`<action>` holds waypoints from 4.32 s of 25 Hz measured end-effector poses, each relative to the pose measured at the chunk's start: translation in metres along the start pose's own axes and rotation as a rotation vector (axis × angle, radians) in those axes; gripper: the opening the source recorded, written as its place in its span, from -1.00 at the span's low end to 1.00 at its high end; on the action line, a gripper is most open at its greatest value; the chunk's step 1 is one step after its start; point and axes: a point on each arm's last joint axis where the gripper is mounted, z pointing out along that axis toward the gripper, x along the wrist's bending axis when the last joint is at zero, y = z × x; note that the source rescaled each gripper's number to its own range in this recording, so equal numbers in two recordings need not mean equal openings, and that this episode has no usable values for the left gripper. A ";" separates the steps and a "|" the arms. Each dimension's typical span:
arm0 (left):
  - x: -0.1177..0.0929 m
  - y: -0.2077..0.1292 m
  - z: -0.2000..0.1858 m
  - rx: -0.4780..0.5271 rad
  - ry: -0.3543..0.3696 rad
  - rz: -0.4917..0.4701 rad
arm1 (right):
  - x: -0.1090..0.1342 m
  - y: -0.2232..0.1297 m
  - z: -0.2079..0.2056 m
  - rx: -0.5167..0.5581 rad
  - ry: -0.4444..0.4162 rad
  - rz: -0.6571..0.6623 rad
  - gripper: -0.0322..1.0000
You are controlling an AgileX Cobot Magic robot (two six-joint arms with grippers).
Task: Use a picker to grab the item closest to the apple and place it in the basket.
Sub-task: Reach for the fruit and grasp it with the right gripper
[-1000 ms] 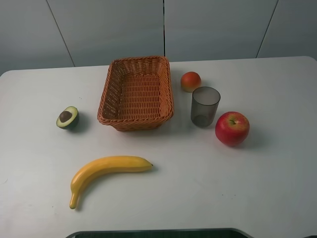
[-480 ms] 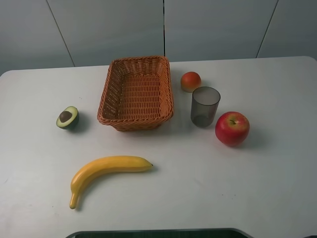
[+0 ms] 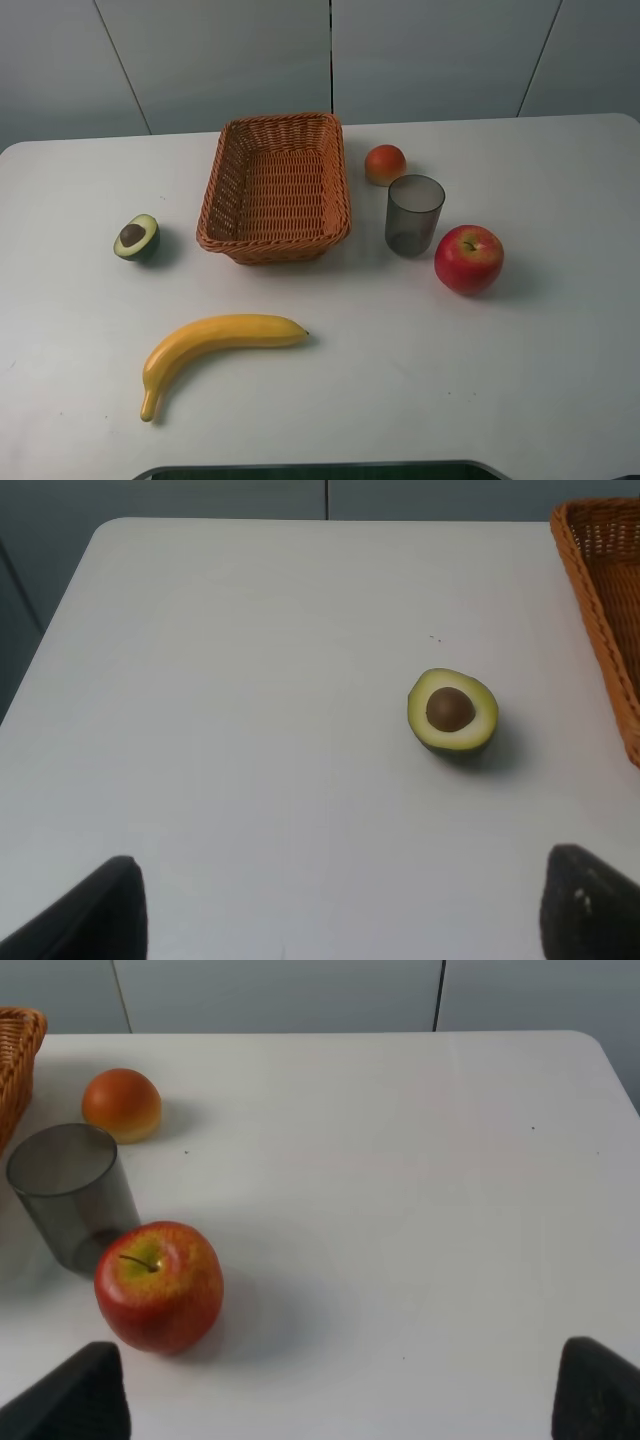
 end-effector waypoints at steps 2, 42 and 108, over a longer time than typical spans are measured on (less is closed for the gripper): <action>0.000 0.000 0.000 0.000 0.000 0.000 | 0.000 0.000 0.000 0.000 0.000 0.000 0.83; 0.000 0.000 0.000 0.000 0.000 0.000 | 0.134 0.108 0.214 0.698 0.495 -0.725 0.90; 0.000 0.000 0.000 0.000 0.003 0.006 | 0.180 0.027 0.351 0.873 0.592 -0.923 -0.94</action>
